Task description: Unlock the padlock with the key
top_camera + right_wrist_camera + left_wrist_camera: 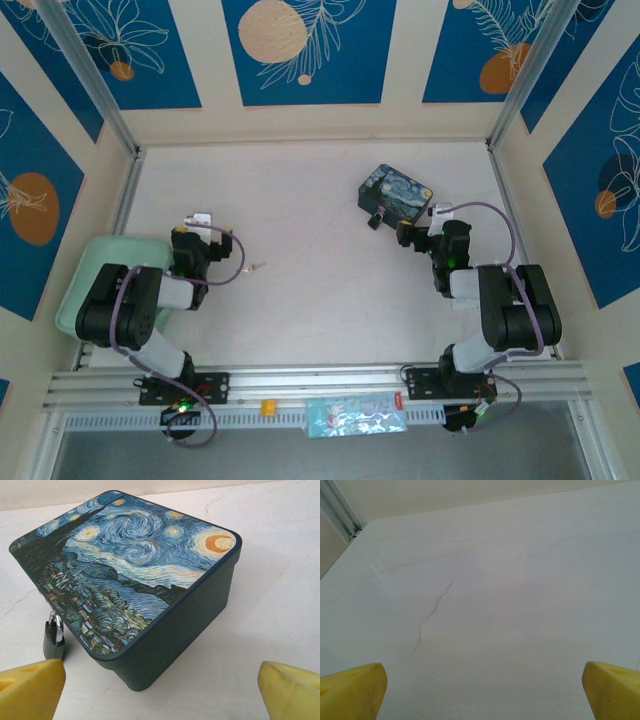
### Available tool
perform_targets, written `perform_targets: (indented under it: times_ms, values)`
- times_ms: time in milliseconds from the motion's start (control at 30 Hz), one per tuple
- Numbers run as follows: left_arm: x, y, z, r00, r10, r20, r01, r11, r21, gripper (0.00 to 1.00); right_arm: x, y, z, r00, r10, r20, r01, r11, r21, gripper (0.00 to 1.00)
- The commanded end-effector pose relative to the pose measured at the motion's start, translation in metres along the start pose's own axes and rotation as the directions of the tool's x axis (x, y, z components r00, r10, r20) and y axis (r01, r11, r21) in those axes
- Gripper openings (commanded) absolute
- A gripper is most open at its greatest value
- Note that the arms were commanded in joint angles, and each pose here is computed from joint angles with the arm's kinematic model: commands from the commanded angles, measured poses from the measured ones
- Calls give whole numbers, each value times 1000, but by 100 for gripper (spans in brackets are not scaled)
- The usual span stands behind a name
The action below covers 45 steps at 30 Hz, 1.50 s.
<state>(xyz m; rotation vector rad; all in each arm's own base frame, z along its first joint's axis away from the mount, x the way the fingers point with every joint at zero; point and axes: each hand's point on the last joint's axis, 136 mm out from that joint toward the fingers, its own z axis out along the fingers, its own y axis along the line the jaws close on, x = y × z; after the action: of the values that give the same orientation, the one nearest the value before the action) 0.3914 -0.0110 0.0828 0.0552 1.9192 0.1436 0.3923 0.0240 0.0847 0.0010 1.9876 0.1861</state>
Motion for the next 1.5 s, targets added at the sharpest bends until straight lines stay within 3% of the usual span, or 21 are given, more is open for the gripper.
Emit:
perform_targets:
  times_ms: [0,367,567,700,767,867,933,1067,1233,1467]
  values:
    - [-12,2,0,999,-25,33,25,1000,8,99,-10,2,1,999,-11,32,11,1000,-2,99]
    - [-13,2,-1,999,-22,38,22,1000,0,99,-12,1,0,999,-16,38,15,1000,12,99]
    - [-45,14,-17,1000,-12,1,12,997,-76,99,-32,20,-10,994,-108,2,107,993,39,99]
    - [-74,16,-34,986,-166,-13,164,983,-77,100,-44,38,-21,986,-165,-17,165,985,58,99]
    - [-81,10,-42,966,-258,-29,257,965,-46,95,-49,51,-25,983,-181,-23,182,982,46,99]
    - [-75,1,-55,896,-427,-121,425,904,-38,88,-51,73,-31,983,-165,-76,165,986,-2,99]
    - [-62,-15,-65,823,-524,-219,531,847,-30,84,-51,90,-36,984,-141,-111,136,990,-49,99]
    - [-27,-48,-85,685,-628,-370,650,756,-79,79,-49,120,-43,980,-120,-157,99,985,-140,99]
    - [13,-80,-100,522,-733,-436,741,643,-193,75,-46,147,-48,970,-155,-185,119,974,-194,99]
    - [40,-99,-89,493,-749,-443,697,645,-315,71,-38,156,-52,962,-185,-200,144,968,-204,99]
